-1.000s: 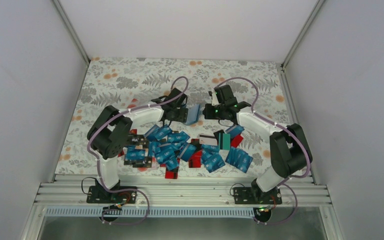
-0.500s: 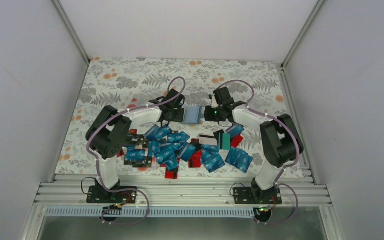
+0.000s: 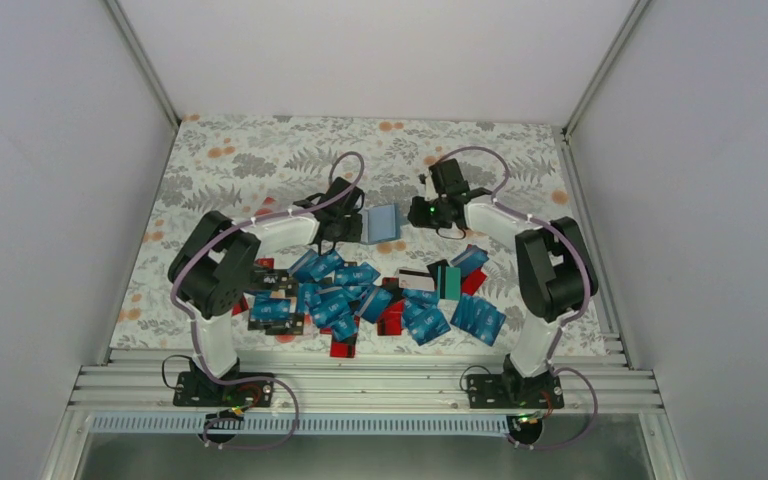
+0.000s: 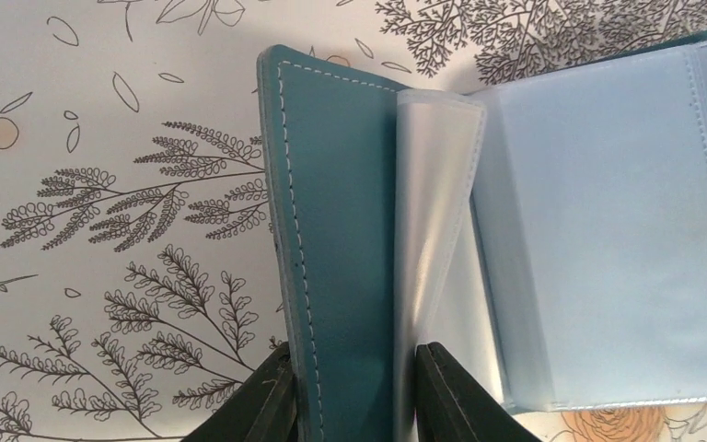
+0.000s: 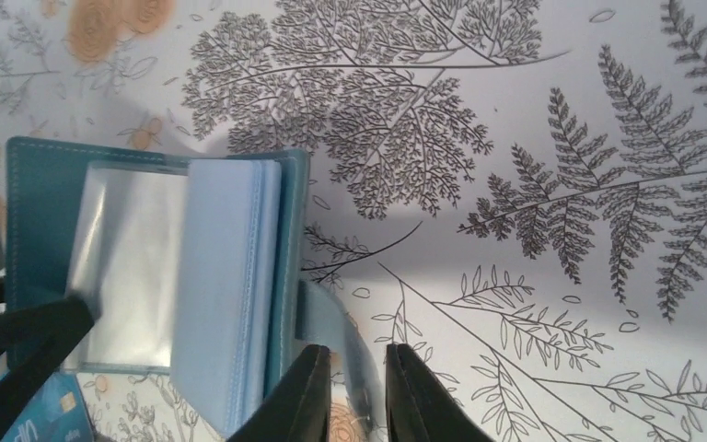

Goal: Put the credit cards into the card holder

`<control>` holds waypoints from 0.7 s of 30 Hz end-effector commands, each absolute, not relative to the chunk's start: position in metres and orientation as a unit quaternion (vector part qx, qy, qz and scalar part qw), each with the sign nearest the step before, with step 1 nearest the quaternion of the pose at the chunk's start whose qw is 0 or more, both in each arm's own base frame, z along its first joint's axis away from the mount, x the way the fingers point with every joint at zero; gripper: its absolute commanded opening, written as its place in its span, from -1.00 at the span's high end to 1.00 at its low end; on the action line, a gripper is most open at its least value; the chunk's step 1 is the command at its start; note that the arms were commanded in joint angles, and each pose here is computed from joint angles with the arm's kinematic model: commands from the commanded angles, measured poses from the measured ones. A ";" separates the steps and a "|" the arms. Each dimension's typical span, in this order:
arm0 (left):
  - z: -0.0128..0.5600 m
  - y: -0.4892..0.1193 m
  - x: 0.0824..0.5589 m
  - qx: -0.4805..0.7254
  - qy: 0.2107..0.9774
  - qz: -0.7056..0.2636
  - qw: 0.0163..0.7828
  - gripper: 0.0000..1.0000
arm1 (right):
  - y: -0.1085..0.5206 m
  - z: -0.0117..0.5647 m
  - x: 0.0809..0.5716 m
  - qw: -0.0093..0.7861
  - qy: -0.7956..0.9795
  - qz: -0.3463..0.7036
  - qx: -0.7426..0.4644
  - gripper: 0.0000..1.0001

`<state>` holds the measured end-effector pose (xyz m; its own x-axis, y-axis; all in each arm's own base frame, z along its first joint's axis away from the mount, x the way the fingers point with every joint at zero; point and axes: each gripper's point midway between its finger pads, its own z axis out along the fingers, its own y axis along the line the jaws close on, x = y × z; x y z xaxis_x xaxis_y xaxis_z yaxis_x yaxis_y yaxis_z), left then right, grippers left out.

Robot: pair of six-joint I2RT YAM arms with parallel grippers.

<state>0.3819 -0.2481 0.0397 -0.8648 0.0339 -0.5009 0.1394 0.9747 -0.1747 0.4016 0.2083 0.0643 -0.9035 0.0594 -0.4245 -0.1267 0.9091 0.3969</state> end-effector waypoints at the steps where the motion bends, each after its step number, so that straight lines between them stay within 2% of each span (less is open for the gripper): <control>1: 0.056 -0.250 0.384 0.032 0.955 -0.122 0.268 0.42 | 0.206 0.104 0.407 0.252 0.943 0.215 -0.031 0.54; 4: 0.056 -0.251 0.385 0.031 0.955 -0.123 0.268 0.44 | 0.198 0.109 0.408 0.258 0.946 0.193 -0.031 0.38; 10: 0.052 -0.256 0.385 0.031 0.957 -0.131 0.259 0.48 | 0.227 0.125 0.397 0.251 0.932 0.251 -0.069 0.39; 16: 0.048 -0.258 0.387 0.027 0.958 -0.131 0.254 0.49 | 0.273 0.114 0.387 0.216 0.919 0.312 -0.108 0.58; 21: 0.049 -0.258 0.387 0.027 0.957 -0.132 0.255 0.49 | 0.287 0.085 0.391 0.190 0.924 0.312 -0.112 0.64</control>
<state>0.3829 -0.2551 0.0482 -0.8666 0.0020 -0.4990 0.1302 0.9662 -0.2223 0.3873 0.2708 0.1021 -0.8910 -0.0653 -0.4493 -0.3148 0.8019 0.5078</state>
